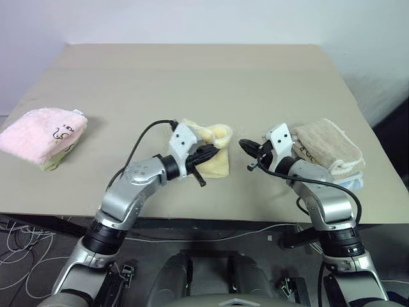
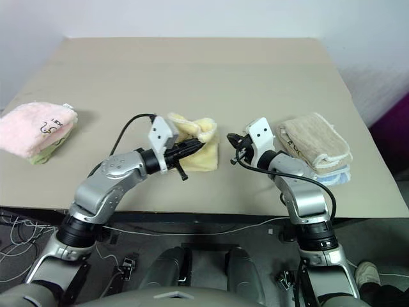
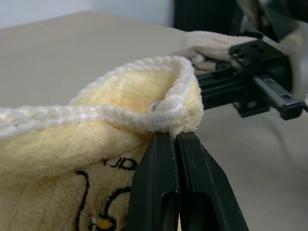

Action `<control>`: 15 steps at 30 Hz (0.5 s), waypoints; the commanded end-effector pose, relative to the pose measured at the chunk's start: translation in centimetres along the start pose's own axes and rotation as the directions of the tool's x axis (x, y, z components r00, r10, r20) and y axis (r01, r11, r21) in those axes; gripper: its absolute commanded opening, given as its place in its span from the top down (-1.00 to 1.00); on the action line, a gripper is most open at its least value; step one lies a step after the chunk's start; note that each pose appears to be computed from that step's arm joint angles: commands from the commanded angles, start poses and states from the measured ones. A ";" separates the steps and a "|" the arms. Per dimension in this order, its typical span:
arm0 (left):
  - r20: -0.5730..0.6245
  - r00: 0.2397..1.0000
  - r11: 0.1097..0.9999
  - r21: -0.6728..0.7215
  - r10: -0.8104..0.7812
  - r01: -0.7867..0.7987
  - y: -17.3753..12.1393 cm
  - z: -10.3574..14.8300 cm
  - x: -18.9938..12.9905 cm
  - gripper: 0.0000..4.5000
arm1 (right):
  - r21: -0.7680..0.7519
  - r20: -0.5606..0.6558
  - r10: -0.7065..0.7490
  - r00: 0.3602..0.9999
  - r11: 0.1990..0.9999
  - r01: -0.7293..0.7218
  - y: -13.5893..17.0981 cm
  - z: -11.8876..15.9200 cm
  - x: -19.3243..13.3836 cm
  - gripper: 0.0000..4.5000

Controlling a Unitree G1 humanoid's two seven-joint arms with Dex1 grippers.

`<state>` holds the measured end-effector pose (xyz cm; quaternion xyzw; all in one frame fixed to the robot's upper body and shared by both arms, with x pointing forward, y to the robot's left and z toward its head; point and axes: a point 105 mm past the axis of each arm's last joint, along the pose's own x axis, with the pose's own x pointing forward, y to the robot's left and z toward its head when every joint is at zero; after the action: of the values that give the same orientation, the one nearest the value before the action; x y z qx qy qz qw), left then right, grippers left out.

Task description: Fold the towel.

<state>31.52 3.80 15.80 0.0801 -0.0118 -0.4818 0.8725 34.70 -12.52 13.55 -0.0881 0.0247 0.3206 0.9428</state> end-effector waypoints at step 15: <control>-0.080 0.991 0.987 -0.129 -0.105 0.094 -1.5 -2.1 0.4 0.79 | -0.027 0.052 -0.017 0.999 0.999 0.019 -0.1 1.5 -0.5 1.00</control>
<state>30.92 2.94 11.92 0.0622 0.0843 -0.5130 0.8520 34.43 -12.77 13.37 -0.0878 0.0270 0.3119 0.9457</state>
